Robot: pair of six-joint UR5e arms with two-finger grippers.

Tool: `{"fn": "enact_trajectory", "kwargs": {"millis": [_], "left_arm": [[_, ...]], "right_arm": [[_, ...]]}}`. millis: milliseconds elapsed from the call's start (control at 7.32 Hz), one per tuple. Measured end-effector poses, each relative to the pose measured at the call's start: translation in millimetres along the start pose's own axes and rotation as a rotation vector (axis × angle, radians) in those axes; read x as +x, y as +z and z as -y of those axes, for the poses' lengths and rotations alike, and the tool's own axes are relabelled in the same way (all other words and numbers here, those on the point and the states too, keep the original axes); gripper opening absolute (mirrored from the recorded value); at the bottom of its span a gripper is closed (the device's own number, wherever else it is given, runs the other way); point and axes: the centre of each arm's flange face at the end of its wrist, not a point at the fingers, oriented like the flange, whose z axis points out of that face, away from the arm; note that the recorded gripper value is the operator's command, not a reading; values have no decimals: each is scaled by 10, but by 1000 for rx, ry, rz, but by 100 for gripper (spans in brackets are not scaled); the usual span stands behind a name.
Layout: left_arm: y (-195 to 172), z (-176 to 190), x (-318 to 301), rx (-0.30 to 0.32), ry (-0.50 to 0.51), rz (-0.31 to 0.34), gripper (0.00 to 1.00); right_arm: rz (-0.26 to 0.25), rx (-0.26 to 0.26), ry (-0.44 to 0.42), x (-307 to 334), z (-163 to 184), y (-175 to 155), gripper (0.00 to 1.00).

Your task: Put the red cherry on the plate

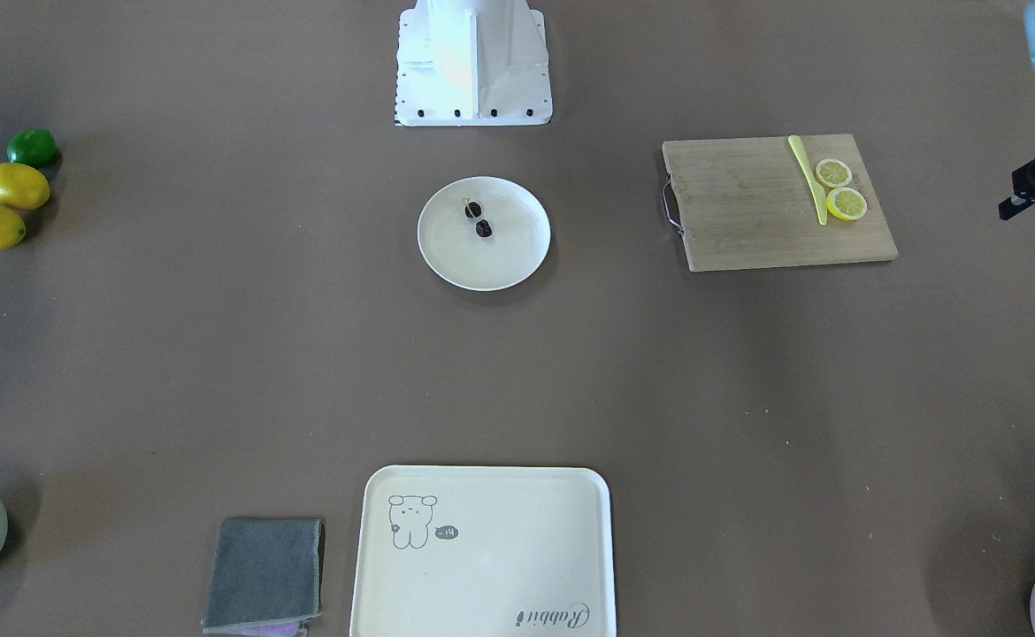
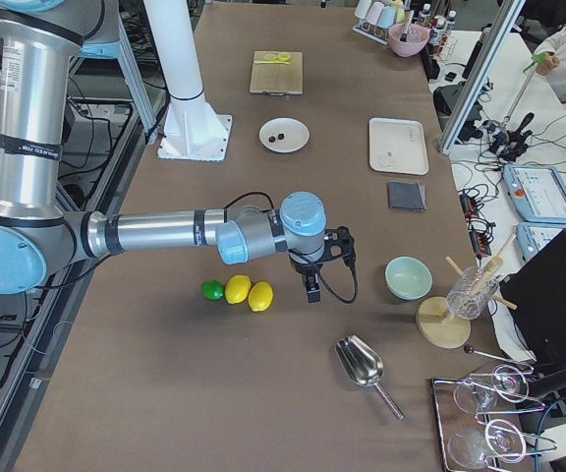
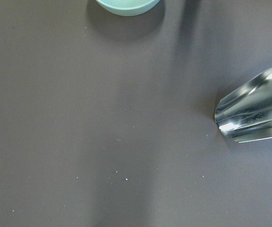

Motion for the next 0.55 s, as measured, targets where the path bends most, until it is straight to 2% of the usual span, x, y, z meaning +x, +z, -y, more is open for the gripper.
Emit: {"fn": "enact_trajectory", "kwargs": {"millis": [547], "left_arm": [[24, -27, -30, -5, -5, 1, 98]], "right_arm": [[-1, 0, -1, 4, -11, 2, 100]]}}
